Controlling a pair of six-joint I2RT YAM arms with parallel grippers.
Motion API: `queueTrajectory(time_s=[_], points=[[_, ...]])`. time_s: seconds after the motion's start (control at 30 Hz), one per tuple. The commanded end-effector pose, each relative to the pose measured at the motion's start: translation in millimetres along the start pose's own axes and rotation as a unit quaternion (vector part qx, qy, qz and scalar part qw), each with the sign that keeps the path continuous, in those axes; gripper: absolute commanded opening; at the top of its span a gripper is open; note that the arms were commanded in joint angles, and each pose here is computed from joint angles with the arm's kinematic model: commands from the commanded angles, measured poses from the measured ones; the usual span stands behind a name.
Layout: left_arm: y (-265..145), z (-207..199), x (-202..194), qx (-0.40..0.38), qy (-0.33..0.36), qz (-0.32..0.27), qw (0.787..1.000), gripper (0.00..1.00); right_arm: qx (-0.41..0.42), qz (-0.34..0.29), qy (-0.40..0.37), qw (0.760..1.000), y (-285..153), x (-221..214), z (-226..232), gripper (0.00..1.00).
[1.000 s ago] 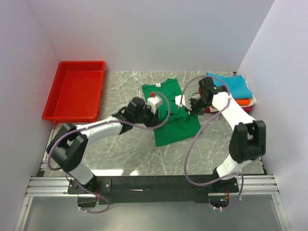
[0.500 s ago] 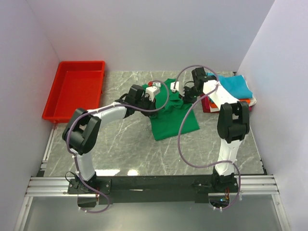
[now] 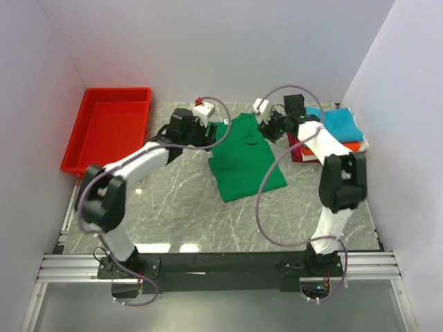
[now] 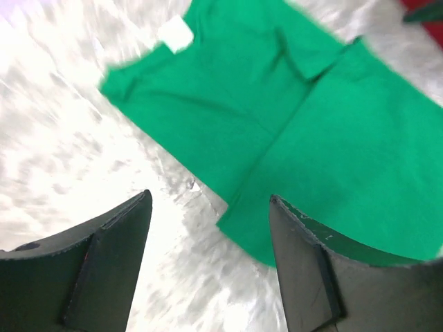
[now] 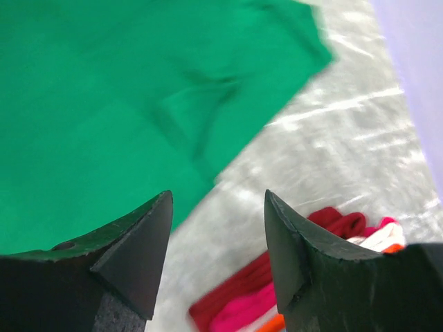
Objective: Fold and stack the t-shirts
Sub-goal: Fold the tshirt
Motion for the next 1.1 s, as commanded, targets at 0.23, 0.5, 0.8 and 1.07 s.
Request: queueTrajectory(time_s=[0.23, 0.5, 0.8, 1.07], points=[[-76.5, -138.0, -75.3, -0.207, 0.293, 0.018, 0.933, 0.72, 0.232, -0.023, -0.263, 0.936, -84.2, -62.6, 126.5, 0.66], [-52.5, -186.7, -116.4, -0.209, 0.340, 0.027, 0.917, 0.71, 0.229, 0.011, -0.323, 0.918, -74.2, -101.6, 140.1, 0.70], [-15.9, -173.1, -128.0, -0.160, 0.365, 0.055, 0.916, 0.71, 0.218, 0.058, -0.327, 0.918, -55.9, -121.7, 131.2, 0.72], [1.3, -154.7, -133.9, -0.126, 0.359, 0.080, 0.921, 0.62, 0.230, 0.084, -0.327, 0.913, -48.8, -131.6, 135.5, 0.69]])
Point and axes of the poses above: each gripper's point midway between its finger pads, its own y axis out along the fingers, its own z axis along the line the jaws close on, x = y × z, the point moved 2 cm from there along -y, back along the fingers, and after that the axes turned 3 degrees about y, right-handed, at the moved point
